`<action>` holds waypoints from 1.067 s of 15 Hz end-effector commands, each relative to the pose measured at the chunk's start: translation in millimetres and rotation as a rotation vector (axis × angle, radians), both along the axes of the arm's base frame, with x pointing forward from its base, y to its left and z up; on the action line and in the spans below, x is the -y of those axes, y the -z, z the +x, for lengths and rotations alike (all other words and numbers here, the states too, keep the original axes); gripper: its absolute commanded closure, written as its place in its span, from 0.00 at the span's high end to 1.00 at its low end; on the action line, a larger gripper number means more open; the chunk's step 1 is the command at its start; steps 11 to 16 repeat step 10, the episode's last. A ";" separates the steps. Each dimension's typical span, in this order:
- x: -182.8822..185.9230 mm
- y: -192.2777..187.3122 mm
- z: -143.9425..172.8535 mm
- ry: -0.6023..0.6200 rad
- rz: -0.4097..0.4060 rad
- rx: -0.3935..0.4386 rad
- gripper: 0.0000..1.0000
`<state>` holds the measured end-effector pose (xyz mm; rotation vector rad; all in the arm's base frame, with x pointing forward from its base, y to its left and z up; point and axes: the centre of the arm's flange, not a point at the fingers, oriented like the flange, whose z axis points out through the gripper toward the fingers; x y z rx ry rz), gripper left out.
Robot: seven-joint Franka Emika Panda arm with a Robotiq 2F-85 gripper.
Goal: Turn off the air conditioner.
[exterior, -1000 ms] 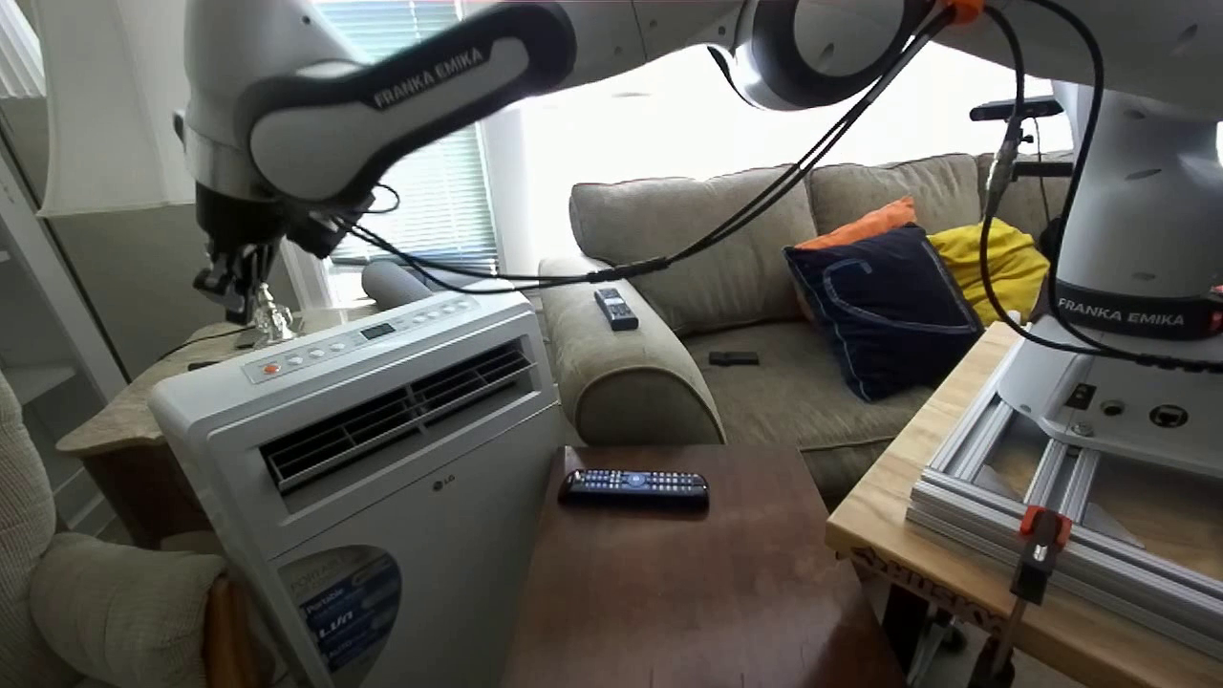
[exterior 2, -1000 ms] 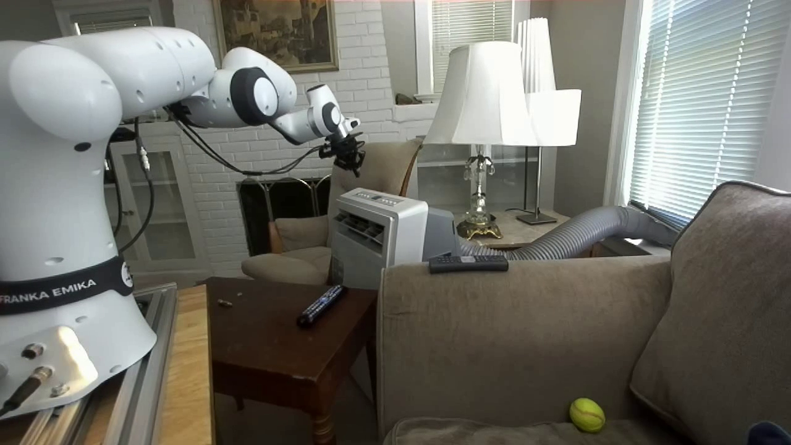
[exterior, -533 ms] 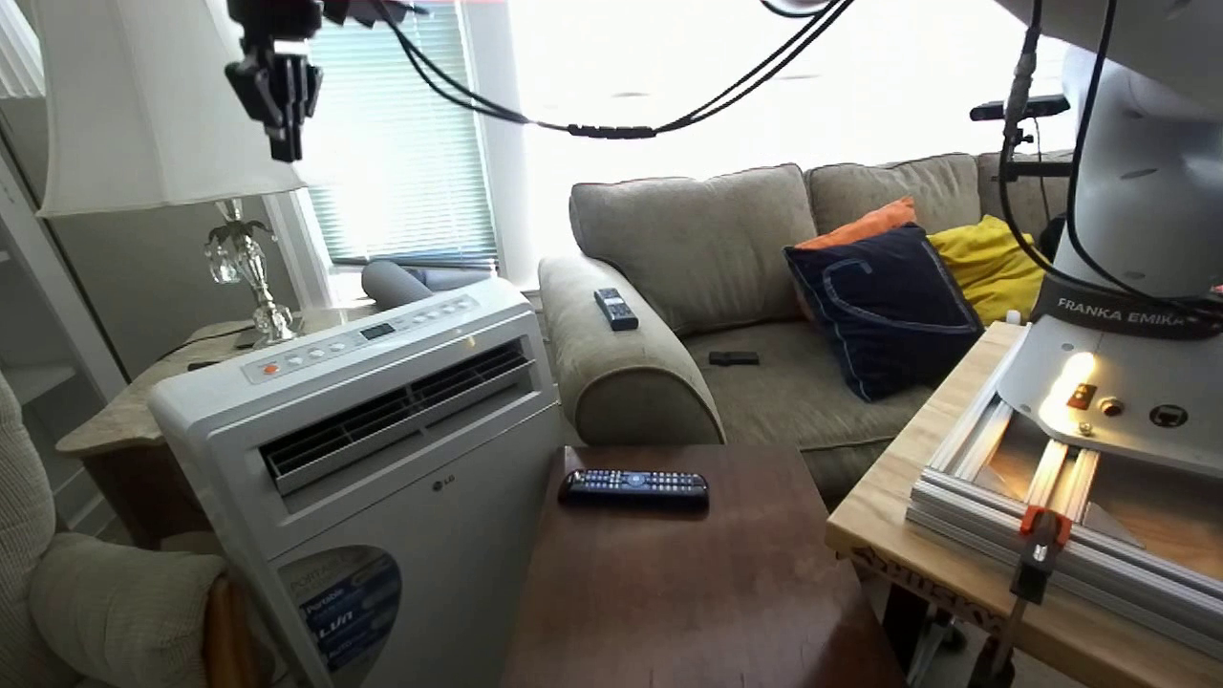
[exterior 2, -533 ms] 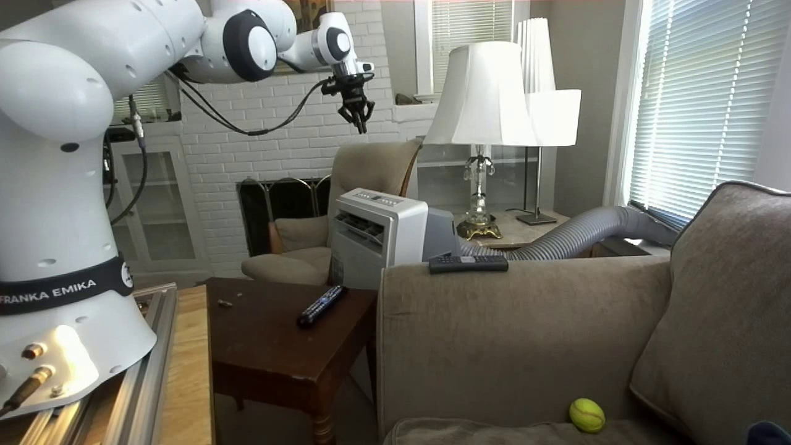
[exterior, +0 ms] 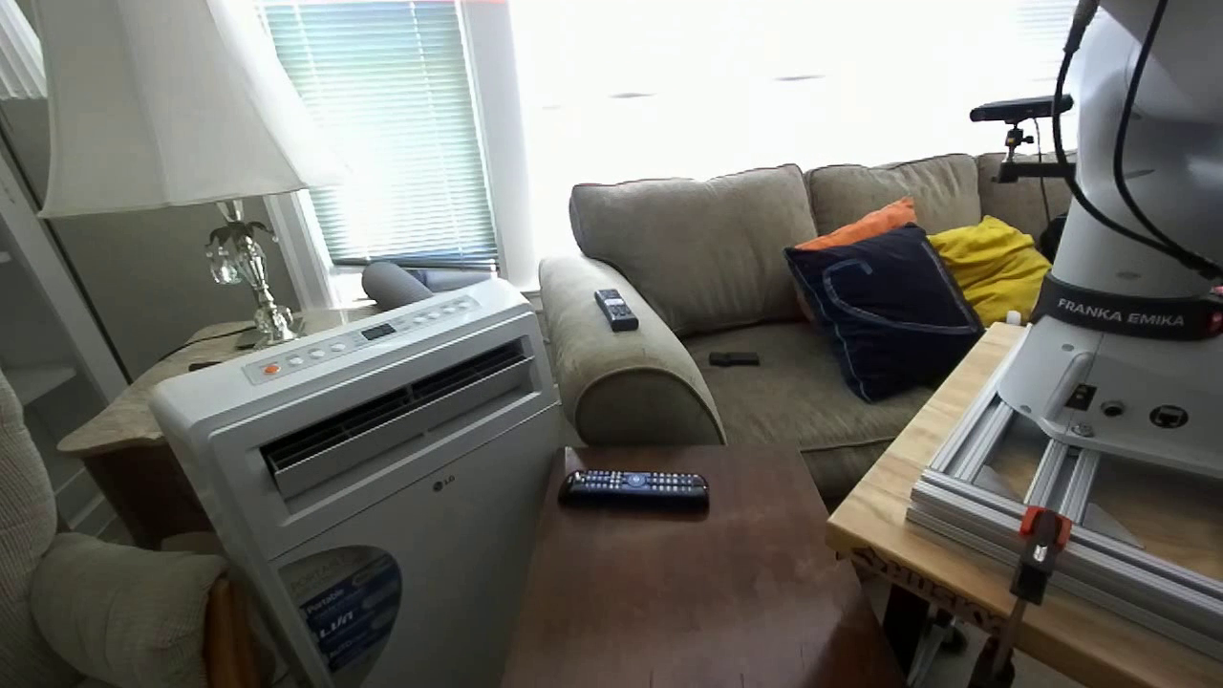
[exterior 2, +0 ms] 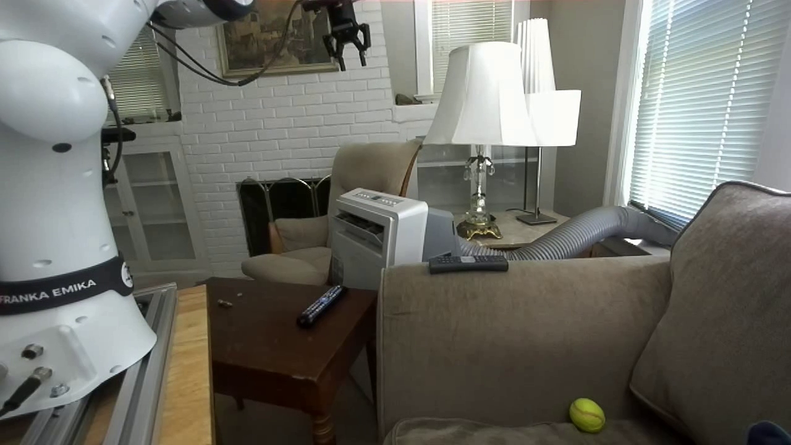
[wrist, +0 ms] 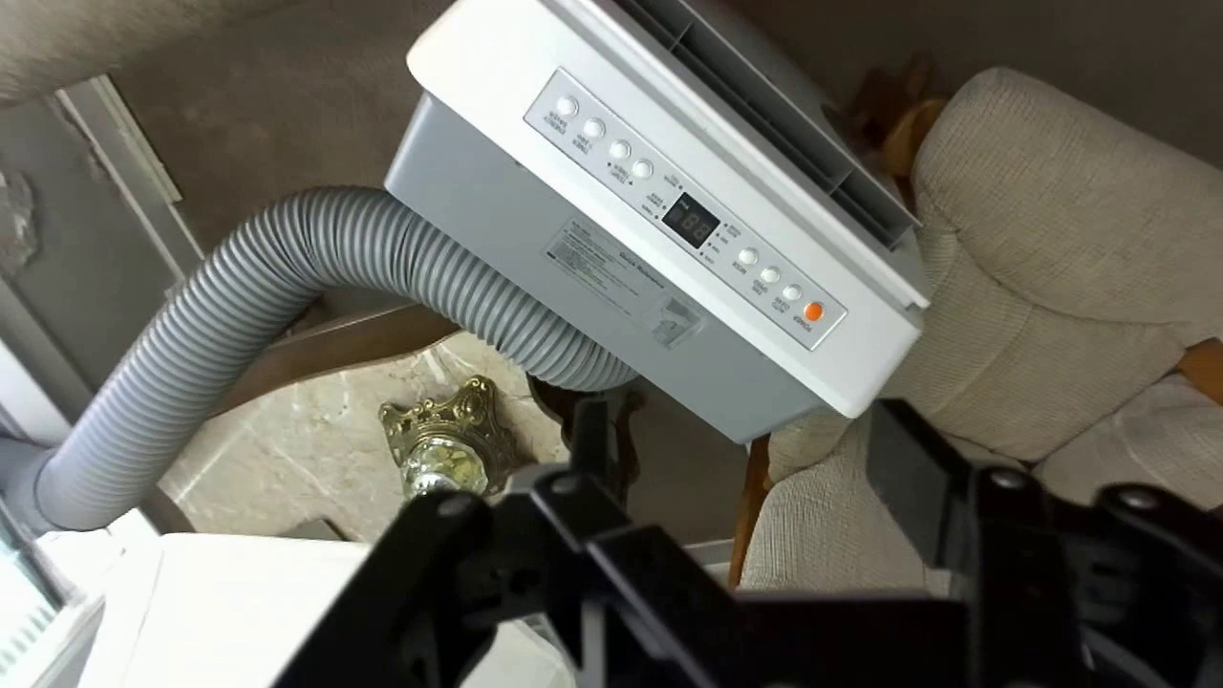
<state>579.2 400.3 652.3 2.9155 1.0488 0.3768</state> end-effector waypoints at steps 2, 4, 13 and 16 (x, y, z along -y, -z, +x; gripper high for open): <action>80.8 -44.9 -60.5 -0.016 0.068 -0.063 1.00; 109.3 -67.0 -71.2 -0.017 0.092 -0.105 1.00; 159.9 -128.7 -59.1 0.180 0.030 -0.119 1.00; 159.9 -128.7 -59.1 0.180 0.030 -0.119 1.00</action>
